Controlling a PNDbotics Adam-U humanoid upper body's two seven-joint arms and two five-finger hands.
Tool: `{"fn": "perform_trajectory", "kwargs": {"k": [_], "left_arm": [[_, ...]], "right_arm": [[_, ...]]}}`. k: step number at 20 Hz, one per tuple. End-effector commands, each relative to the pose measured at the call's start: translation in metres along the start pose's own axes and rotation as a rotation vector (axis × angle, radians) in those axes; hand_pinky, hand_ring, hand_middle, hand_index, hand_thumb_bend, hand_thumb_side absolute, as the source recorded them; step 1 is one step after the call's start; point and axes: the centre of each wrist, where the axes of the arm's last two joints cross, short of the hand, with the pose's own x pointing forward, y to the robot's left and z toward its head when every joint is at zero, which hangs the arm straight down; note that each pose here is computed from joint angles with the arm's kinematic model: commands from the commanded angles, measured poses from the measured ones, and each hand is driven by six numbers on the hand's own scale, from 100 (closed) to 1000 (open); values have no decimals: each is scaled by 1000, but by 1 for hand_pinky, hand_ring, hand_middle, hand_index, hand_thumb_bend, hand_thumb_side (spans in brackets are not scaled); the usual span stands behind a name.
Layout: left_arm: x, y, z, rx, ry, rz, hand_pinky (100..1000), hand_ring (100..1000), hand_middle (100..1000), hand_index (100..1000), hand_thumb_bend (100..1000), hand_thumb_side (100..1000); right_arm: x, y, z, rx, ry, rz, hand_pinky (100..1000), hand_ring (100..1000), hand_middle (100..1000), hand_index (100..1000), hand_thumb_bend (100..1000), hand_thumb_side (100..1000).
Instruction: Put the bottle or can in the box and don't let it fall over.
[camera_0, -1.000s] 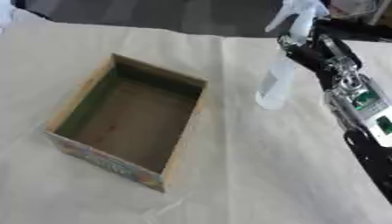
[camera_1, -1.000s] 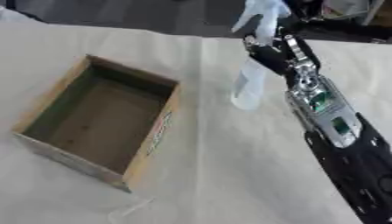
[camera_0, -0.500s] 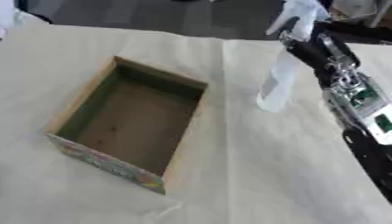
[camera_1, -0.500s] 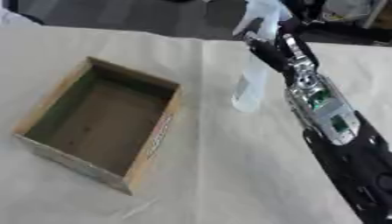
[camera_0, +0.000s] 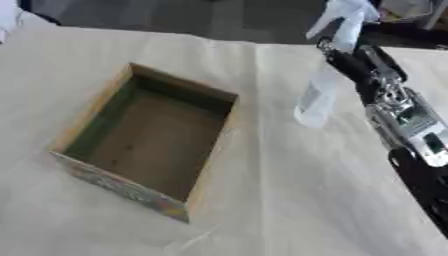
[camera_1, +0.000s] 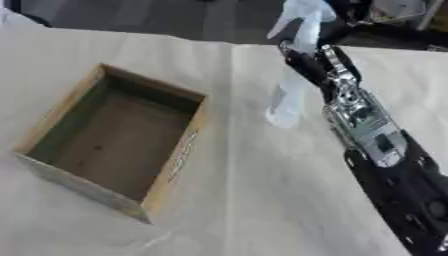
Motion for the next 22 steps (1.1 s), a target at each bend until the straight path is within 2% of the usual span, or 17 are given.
{"fn": "perform_trajectory", "kwargs": {"k": [1, 22], "left_arm": [[6, 1, -5, -7, -25, -9, 1000, 791, 804, 773, 300, 506], [6, 0, -4, -12, -22, -6, 1000, 790, 805, 772, 293, 511]], "right_arm": [[4, -4, -3, -7, -23, -7, 1000, 1000, 1000, 1000, 100, 554], [-31, 7, 0, 14, 3, 22, 1000, 1000, 1000, 1000, 100, 560]]}}
